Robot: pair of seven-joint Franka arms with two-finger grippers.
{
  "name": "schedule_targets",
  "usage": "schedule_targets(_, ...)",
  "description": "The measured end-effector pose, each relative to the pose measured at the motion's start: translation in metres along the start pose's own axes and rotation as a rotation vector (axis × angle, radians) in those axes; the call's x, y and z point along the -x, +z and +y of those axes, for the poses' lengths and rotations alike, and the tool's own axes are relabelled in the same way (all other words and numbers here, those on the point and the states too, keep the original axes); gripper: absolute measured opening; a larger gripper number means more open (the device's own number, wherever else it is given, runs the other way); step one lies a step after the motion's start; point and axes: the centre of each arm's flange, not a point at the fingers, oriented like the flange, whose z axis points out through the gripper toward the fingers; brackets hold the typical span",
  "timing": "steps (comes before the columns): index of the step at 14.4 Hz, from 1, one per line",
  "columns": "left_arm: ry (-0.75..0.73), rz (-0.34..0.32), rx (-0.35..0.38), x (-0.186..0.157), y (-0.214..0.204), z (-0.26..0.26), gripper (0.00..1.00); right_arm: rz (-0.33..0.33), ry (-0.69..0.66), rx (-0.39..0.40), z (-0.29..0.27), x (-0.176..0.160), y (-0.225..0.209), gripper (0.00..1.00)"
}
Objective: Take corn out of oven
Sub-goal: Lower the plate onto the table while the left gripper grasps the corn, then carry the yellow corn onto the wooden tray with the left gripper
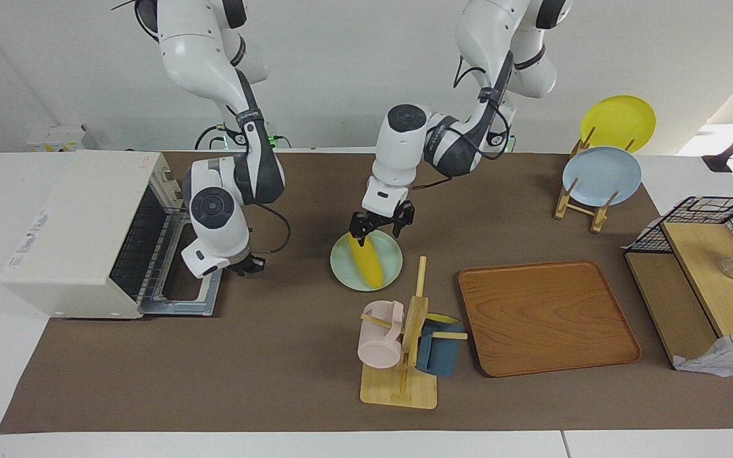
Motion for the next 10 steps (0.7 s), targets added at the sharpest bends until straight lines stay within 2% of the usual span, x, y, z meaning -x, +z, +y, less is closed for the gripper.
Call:
schedule_targets(2,0.001,-0.011,-0.016,0.001,0.028,0.000,0.78,0.004,-0.017,0.029,0.008,0.004,0.006,0.01)
schedule_targets(3,0.006,-0.013,-0.024,0.002,0.035,0.000,0.63,-0.003,-0.020,0.035,0.014,0.005,0.011,0.01)
schedule_targets(4,0.010,-0.011,-0.024,0.002,0.036,0.001,0.55,-0.012,-0.020,0.037,0.019,0.007,0.015,0.01)
schedule_targets(6,0.003,-0.010,-0.031,0.000,0.033,0.002,0.54,-0.015,-0.022,0.040,0.023,0.010,0.020,0.01)
schedule_targets(7,-0.014,-0.008,-0.058,-0.010,0.027,0.001,0.54,-0.009,-0.039,0.054,0.023,0.010,0.020,0.01)
schedule_targets(8,-0.032,0.011,-0.100,-0.032,0.015,-0.005,0.54,0.002,-0.067,0.076,0.025,0.009,0.018,0.01)
schedule_targets(10,-0.034,0.058,-0.174,-0.104,-0.016,-0.042,0.54,-0.005,-0.127,0.088,0.026,0.010,0.008,0.01)
